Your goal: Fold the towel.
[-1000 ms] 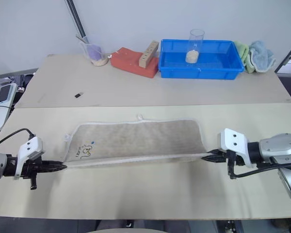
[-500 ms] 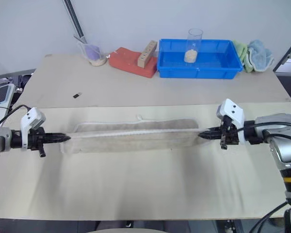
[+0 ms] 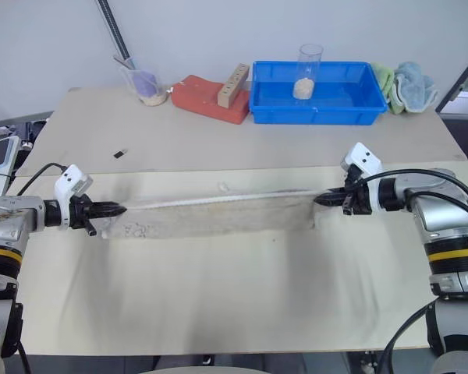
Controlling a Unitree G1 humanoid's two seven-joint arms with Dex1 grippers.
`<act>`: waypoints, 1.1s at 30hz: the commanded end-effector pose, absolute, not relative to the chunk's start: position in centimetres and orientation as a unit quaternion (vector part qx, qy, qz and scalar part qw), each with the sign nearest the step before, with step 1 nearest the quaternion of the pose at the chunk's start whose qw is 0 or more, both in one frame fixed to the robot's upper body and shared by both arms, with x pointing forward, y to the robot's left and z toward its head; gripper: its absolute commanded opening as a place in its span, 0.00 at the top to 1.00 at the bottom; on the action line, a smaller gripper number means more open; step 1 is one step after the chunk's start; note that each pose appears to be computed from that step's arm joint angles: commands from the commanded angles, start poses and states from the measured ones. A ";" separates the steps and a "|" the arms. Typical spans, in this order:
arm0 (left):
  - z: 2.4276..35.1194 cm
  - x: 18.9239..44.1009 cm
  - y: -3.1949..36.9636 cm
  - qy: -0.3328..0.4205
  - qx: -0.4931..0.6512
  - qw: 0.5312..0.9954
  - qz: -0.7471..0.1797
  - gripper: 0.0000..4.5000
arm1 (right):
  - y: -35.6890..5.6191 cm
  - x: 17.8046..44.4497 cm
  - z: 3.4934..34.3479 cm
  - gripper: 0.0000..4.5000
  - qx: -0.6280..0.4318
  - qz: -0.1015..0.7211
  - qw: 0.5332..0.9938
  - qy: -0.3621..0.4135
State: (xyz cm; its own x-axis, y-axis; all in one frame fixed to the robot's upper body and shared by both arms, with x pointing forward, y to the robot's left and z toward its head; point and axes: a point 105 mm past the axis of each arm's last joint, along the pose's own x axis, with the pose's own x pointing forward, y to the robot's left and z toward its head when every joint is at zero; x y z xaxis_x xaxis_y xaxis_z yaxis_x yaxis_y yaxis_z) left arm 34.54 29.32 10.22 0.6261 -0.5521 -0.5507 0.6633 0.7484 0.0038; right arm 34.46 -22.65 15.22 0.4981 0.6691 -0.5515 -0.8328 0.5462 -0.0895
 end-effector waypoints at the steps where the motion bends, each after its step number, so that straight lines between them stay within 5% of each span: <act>1: 11.9 35.4 29.9 0.232 0.121 0.911 -0.320 0.49 | -23.0 35.0 16.8 0.56 -0.186 0.424 0.864 0.195; 5: 12.9 35.6 30.6 0.214 0.128 0.918 -0.308 0.04 | -23.6 35.4 18.0 0.25 -0.193 0.397 0.882 0.166; 8: 14.9 35.5 30.3 0.181 0.143 0.917 -0.324 0.00 | -23.9 35.1 20.1 0.01 -0.199 0.378 0.895 0.127; 13: 17.6 33.0 25.1 0.136 0.154 0.871 -0.446 0.00 | -23.9 32.0 19.5 0.01 -0.195 0.365 0.902 0.122; 21: 17.9 27.0 17.3 0.095 0.167 0.776 -0.600 0.00 | -24.8 31.1 15.1 0.01 -0.131 0.206 0.962 0.122; 33: 18.5 27.1 16.1 0.069 0.170 0.774 -0.607 0.00 | -23.0 31.9 10.2 0.01 -0.035 0.123 0.978 0.166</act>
State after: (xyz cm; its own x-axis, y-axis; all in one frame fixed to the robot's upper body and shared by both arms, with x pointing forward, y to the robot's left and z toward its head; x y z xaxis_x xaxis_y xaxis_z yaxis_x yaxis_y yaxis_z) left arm 27.18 16.17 17.51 0.2515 -0.9078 -0.3356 0.9661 0.2149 0.1428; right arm 31.85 -22.86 9.70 0.9041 0.2515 -0.3456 -0.2703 0.9627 -0.0066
